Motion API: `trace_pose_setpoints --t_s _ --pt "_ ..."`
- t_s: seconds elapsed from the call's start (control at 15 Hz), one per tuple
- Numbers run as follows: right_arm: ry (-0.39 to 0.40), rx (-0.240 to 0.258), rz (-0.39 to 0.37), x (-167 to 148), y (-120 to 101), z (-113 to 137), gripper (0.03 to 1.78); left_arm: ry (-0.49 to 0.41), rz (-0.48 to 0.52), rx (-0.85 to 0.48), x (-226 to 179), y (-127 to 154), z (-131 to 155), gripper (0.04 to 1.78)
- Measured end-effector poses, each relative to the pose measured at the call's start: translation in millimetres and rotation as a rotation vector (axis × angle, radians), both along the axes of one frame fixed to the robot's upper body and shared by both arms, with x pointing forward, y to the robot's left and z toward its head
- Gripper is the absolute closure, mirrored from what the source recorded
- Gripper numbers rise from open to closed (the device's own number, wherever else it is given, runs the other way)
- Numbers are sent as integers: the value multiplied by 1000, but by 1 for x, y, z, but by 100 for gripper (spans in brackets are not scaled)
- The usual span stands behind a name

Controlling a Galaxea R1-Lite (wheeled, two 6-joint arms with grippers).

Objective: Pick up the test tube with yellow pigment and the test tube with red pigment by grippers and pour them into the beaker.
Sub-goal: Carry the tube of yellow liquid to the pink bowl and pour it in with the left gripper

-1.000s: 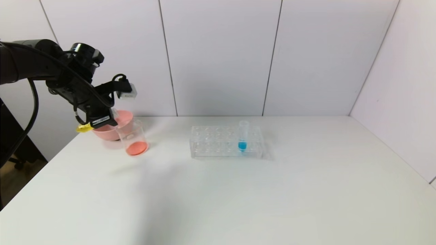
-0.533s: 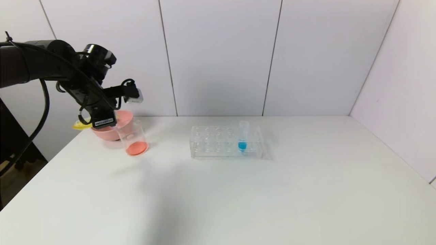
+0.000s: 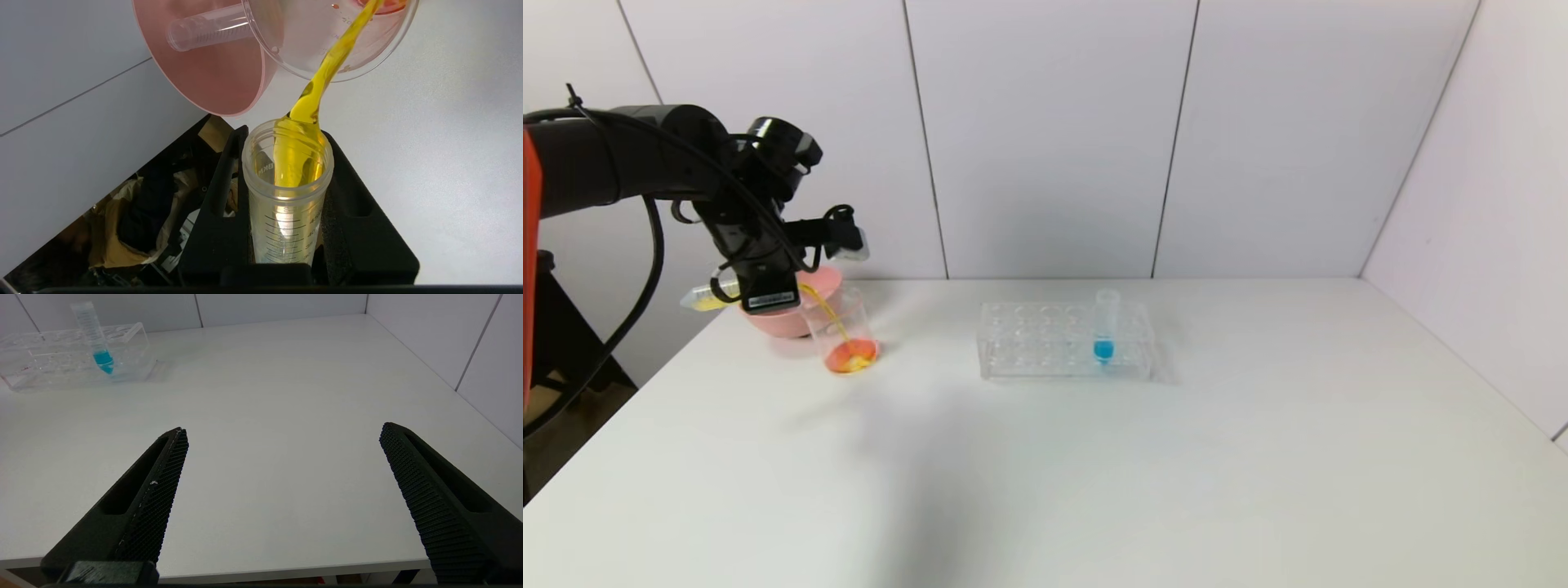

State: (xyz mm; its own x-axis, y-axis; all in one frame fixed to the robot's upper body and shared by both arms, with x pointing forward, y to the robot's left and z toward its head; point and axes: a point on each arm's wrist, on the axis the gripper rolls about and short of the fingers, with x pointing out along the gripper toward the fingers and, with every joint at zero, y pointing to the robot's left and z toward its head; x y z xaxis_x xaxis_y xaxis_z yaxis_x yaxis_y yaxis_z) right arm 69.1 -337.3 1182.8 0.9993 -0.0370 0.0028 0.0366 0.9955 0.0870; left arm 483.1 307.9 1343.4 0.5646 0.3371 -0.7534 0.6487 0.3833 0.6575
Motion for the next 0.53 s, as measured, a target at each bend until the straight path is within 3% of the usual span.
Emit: trace_pose_setpoints --t_s 0.53 --pt "0 0 0 0 0 0 10 25 30 99 3 -8 -8 133"
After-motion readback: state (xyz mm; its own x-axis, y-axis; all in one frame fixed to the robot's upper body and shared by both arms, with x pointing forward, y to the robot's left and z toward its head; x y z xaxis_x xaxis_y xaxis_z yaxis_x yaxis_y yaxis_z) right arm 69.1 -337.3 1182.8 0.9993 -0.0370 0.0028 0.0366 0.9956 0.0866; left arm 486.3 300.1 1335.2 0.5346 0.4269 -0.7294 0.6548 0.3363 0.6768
